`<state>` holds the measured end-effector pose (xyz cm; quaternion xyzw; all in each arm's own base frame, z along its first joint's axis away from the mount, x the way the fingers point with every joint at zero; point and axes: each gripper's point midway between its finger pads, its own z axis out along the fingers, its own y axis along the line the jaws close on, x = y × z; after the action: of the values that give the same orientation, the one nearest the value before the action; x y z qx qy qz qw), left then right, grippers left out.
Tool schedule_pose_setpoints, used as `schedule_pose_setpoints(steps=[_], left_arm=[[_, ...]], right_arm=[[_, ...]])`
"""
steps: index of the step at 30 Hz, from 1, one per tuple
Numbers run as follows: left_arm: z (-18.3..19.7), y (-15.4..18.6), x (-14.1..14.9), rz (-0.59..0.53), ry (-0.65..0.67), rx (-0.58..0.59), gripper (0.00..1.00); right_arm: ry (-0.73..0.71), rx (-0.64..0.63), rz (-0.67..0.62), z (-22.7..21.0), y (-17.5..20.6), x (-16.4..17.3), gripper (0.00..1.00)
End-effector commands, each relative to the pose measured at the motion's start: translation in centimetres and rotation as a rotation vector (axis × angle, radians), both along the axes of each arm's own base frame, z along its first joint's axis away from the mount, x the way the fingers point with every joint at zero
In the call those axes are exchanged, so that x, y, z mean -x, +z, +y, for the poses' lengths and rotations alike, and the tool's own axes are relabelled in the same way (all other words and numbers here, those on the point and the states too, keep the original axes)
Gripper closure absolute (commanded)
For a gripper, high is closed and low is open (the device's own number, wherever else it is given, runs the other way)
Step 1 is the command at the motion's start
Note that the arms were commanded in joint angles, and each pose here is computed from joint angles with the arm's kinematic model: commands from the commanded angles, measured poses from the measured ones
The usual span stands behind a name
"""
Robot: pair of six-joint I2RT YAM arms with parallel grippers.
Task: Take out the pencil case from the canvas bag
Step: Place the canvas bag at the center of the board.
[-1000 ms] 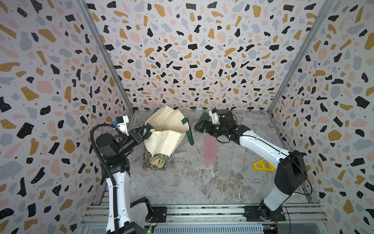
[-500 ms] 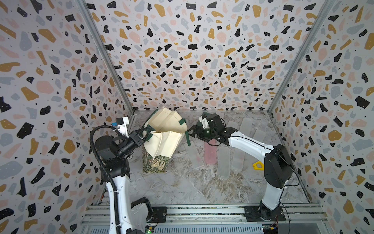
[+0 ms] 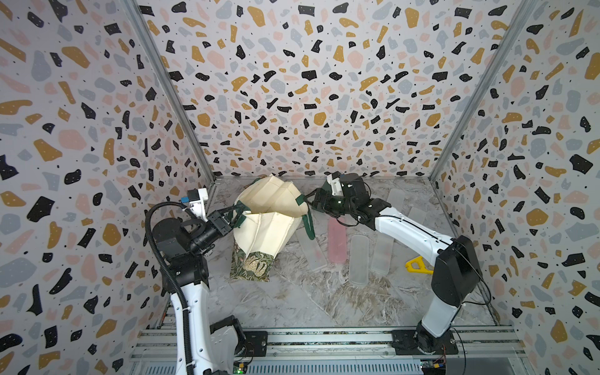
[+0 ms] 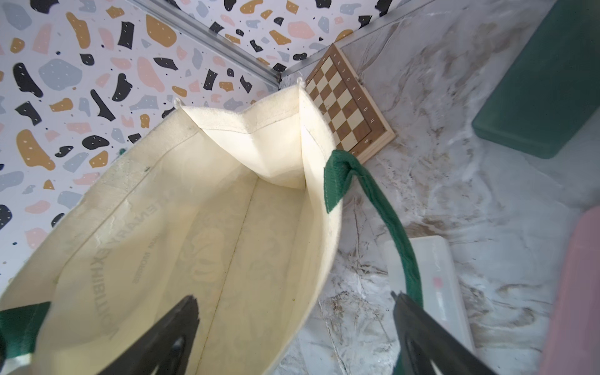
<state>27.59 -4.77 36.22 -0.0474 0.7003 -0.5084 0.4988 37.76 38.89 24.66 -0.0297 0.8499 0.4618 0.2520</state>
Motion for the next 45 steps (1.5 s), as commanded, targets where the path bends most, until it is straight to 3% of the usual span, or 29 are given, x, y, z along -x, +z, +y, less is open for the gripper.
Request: schedule_pose_setpoints(steps=[1,5,8,11,16,18,24,29,37,41,44,45], left_arm=[[-0.8,2.6,1.3,-0.115,-0.025,-0.060,1.00],[-0.9,2.4,1.4,-0.112,-0.026,-0.059,1.00],[-0.9,2.2,1.4,-0.109,-0.028,-0.059,1.00],[-0.9,2.0,1.4,-0.108,-0.029,-0.060,1.00],[-0.8,0.6,1.2,-0.097,-0.026,-0.103,1.00],[-0.8,-0.7,1.2,-0.088,-0.023,-0.157,1.00],[-1.0,-5.6,2.5,-0.066,-0.051,-0.369,1.00],[-1.6,-8.7,3.3,-0.048,-0.130,-0.427,0.99],[-1.1,-11.8,2.7,0.002,-0.175,-0.476,0.67],[-0.9,-12.7,2.4,0.018,-0.179,-0.484,0.36],[-0.7,-12.3,2.4,-0.003,-0.155,-0.515,0.00],[-0.6,-12.0,2.4,-0.019,-0.141,-0.533,0.01]], right_arm=[[0.065,0.048,0.042,1.9,-1.7,1.6,0.06],[0.068,0.073,0.064,2.8,-3.1,2.2,0.10],[0.090,0.033,0.061,3.5,-3.1,2.5,0.19],[0.097,-0.011,0.039,4.0,-2.4,2.4,0.41],[0.101,-0.018,-0.016,4.4,-1.1,2.2,0.88],[0.086,-0.005,-0.044,4.0,-0.8,1.9,0.99],[0.080,0.035,-0.136,3.3,0.5,1.8,1.00],[0.084,0.057,-0.181,3.1,1.1,1.7,1.00],[0.079,0.112,-0.211,3.2,0.7,1.9,1.00],[0.075,0.121,-0.237,3.3,1.0,2.0,1.00],[0.067,0.149,-0.220,3.4,0.4,1.8,1.00],[0.069,0.151,-0.215,3.5,0.3,1.8,1.00]])
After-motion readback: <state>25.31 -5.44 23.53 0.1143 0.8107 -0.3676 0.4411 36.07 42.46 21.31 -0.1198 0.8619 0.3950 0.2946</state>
